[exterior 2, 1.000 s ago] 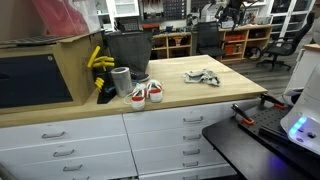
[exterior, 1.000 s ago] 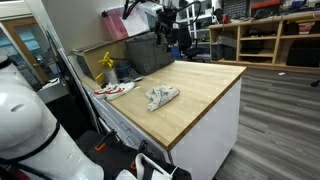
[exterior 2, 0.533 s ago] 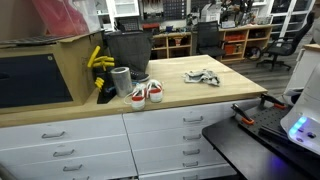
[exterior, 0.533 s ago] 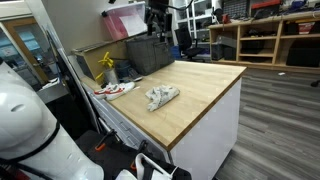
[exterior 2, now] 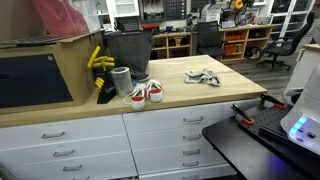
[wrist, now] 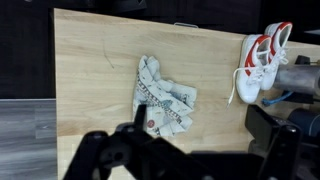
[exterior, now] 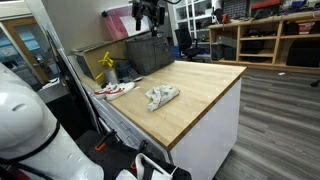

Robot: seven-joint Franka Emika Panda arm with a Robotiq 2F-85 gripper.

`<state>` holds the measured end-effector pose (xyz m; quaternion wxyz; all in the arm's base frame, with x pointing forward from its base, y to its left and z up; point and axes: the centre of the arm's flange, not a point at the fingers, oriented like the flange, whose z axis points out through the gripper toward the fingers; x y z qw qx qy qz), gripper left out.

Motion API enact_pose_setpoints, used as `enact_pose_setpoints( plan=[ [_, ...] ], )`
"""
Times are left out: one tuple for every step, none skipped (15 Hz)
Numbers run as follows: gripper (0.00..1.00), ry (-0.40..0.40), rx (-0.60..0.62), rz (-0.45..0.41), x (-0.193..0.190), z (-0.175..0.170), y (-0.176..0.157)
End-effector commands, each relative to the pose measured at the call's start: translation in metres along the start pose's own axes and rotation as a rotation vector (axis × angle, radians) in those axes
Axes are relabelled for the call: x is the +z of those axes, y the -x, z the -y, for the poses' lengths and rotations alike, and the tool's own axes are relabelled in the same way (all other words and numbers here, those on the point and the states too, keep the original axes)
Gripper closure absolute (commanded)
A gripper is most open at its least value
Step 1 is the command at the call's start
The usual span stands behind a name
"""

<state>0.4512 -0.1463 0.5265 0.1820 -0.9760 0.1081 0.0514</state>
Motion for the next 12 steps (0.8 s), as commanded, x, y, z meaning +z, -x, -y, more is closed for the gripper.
enact_pose_setpoints(
  plan=[
    [0.0,0.007,-0.085,0.018,-0.014,0.001,0.017],
    [0.0,0.007,-0.088,0.022,-0.017,0.001,0.02],
    [0.0,0.006,-0.094,0.028,-0.02,0.0,0.021],
    [0.0,0.003,-0.091,0.035,-0.022,-0.001,0.023],
    [0.0,-0.008,-0.066,0.047,-0.024,-0.001,0.024],
    [0.0,-0.011,-0.065,0.025,-0.014,-0.001,0.017],
    [0.0,-0.015,-0.062,0.031,-0.015,-0.002,0.019],
    [0.0,-0.016,-0.06,0.031,-0.016,-0.003,0.02],
    [0.0,-0.017,-0.059,0.031,-0.016,-0.004,0.02],
    [0.0,-0.017,-0.059,0.031,-0.016,-0.004,0.02],
    [0.0,-0.017,-0.059,0.031,-0.016,-0.004,0.02],
    [0.0,-0.017,-0.059,0.031,-0.016,-0.004,0.02]
  ],
)
